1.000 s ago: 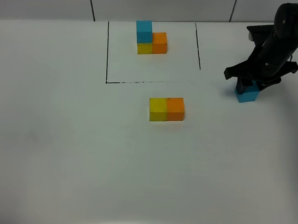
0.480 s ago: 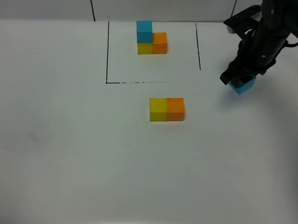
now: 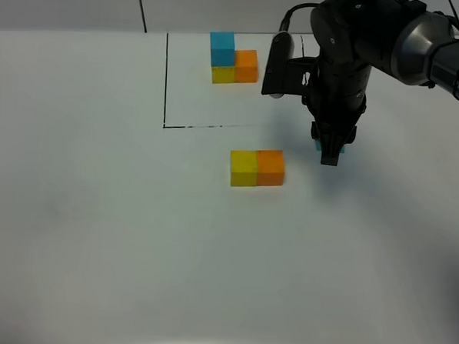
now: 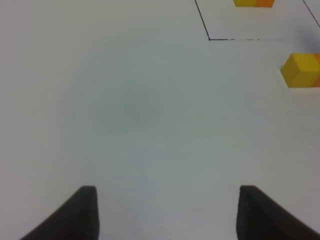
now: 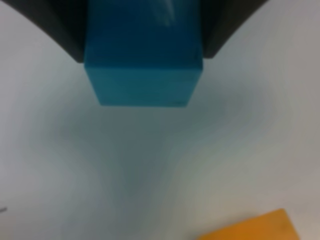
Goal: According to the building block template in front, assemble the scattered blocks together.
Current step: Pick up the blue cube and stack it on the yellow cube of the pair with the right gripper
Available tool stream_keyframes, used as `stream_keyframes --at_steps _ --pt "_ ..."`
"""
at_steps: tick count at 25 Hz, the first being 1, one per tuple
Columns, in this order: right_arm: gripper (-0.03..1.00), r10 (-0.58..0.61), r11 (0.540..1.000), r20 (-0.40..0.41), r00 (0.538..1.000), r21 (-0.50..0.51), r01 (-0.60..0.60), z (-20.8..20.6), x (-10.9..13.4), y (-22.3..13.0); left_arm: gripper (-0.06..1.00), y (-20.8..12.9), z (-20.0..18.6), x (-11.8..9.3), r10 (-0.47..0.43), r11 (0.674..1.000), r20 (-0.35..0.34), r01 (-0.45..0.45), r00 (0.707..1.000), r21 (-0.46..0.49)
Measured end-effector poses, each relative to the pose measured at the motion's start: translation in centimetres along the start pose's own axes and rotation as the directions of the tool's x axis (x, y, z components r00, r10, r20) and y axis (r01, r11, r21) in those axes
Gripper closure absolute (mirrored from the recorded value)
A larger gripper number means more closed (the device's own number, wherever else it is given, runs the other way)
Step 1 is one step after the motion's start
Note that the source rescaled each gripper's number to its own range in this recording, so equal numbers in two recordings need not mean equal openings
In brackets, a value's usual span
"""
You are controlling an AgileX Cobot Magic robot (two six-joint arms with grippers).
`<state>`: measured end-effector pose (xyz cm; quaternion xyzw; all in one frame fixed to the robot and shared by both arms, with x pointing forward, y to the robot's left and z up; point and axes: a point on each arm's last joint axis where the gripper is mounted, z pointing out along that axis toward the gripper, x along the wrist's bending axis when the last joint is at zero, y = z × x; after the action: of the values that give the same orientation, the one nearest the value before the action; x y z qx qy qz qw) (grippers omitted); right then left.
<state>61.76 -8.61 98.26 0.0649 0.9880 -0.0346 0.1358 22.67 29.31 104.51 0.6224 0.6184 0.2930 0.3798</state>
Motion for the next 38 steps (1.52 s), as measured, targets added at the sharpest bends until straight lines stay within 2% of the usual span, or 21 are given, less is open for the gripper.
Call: stream_keyframes --at_steps 3,8,13,21,29,38 --pt "0.96 -0.045 0.998 -0.003 0.999 -0.044 0.045 -1.4 0.2 1.3 0.65 0.0 0.0 0.0 0.0 1.0 0.0 0.0 1.0 0.0" --pt "0.96 -0.107 0.977 -0.027 0.994 -0.186 0.1 -3.9 0.6 3.6 0.65 0.0 0.0 0.0 0.0 1.0 0.0 0.0 1.0 0.0" --pt "0.96 -0.177 0.953 -0.054 0.983 -0.261 0.158 -4.1 1.4 4.9 0.65 0.0 0.0 0.0 0.0 1.0 0.0 0.0 1.0 0.0" --pt "0.96 -0.219 0.953 -0.132 0.967 -0.241 0.183 -1.3 1.4 6.4 0.65 0.0 0.0 0.0 0.0 1.0 0.0 0.0 1.0 0.0" --pt "0.96 -0.198 0.947 -0.115 0.973 -0.28 0.16 -0.7 0.4 8.3 0.65 0.0 0.0 0.0 0.0 1.0 0.0 0.0 1.0 0.0" --pt "0.96 -0.142 0.959 -0.147 0.979 -0.266 0.099 0.1 0.6 8.7 0.65 0.0 0.0 0.0 0.0 1.0 0.0 0.0 1.0 0.0"
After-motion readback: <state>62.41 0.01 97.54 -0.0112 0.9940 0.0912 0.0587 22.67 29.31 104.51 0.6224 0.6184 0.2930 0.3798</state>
